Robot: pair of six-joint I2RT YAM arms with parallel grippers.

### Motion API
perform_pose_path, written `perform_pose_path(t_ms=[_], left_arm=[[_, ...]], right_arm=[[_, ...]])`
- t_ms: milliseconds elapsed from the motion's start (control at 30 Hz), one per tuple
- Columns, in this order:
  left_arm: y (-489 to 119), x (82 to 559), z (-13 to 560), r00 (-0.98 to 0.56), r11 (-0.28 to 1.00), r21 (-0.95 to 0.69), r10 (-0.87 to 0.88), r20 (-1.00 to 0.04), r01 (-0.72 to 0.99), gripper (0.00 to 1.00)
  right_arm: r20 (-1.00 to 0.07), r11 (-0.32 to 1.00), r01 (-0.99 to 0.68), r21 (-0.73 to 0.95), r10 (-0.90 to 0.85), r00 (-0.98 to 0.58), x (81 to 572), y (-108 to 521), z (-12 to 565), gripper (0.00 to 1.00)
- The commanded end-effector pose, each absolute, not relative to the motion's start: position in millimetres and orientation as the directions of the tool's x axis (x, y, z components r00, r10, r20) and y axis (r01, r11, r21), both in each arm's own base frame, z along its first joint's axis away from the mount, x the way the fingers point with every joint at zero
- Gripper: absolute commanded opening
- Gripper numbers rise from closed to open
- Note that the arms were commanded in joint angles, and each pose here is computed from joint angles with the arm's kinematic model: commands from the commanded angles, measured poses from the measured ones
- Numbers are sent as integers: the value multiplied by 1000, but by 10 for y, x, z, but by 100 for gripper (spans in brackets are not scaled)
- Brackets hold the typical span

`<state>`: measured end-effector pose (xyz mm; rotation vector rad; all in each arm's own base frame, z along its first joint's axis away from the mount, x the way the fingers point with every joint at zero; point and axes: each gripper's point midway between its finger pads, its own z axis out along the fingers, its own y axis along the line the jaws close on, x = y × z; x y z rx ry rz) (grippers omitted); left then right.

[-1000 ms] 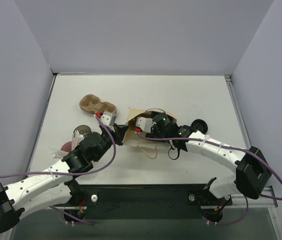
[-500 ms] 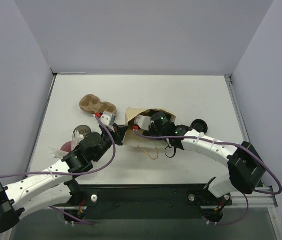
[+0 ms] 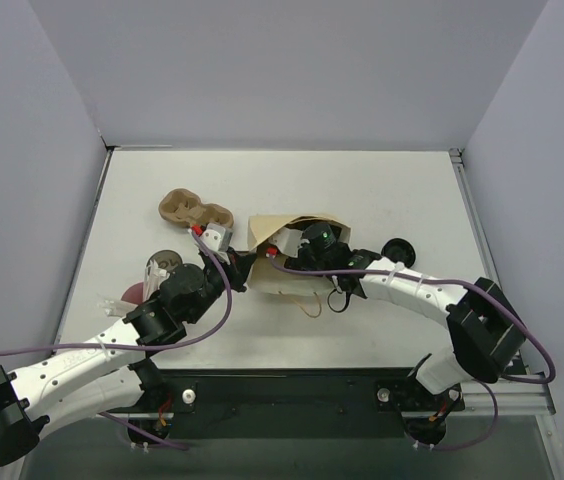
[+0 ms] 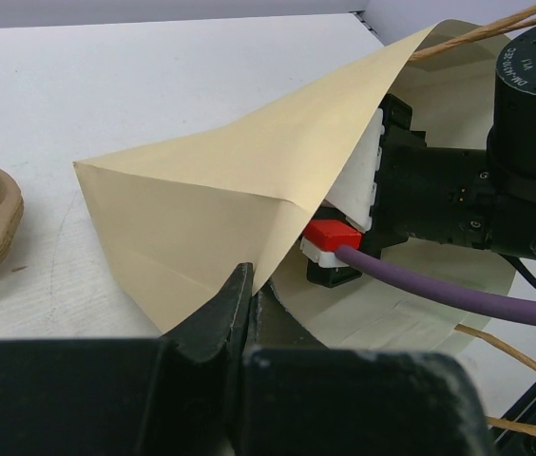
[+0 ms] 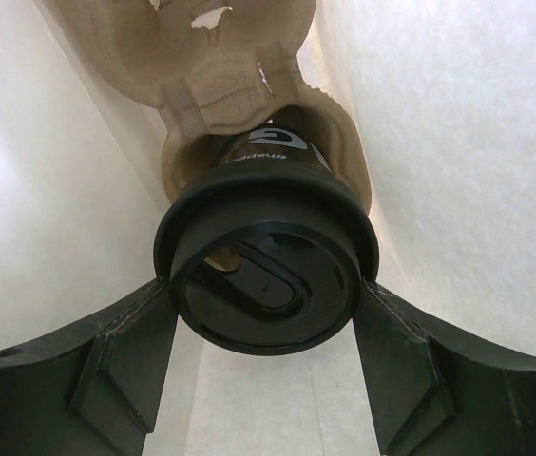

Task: Pack the takeout coffee

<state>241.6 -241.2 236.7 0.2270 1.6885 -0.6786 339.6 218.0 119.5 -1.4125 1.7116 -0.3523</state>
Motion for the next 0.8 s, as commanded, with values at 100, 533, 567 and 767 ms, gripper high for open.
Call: perform_pose_path(t_ms=[100,533,567,767], left_arm=[[-2487,2385,2588,-235,777,-338,-248,-940,531,0],[-2497,2399,2629,-237,781,-331,-239,-942,529,0],[-2496,2395,2614,-240,782,-328,-233,-943,530,0],[-2506,2400,2677,-234,780,-330,-239,-942,532,0]], right_arm=[[-441,356,-642,-679,-897,-31,3508,2114,1074,41],[-454,376,-617,-691,-890,-35,3614,2149,1085,63],[-453,375,-618,-691,-891,-35,3611,2146,1079,64],[-464,385,-606,-696,-886,-29,3604,2139,1131,70]])
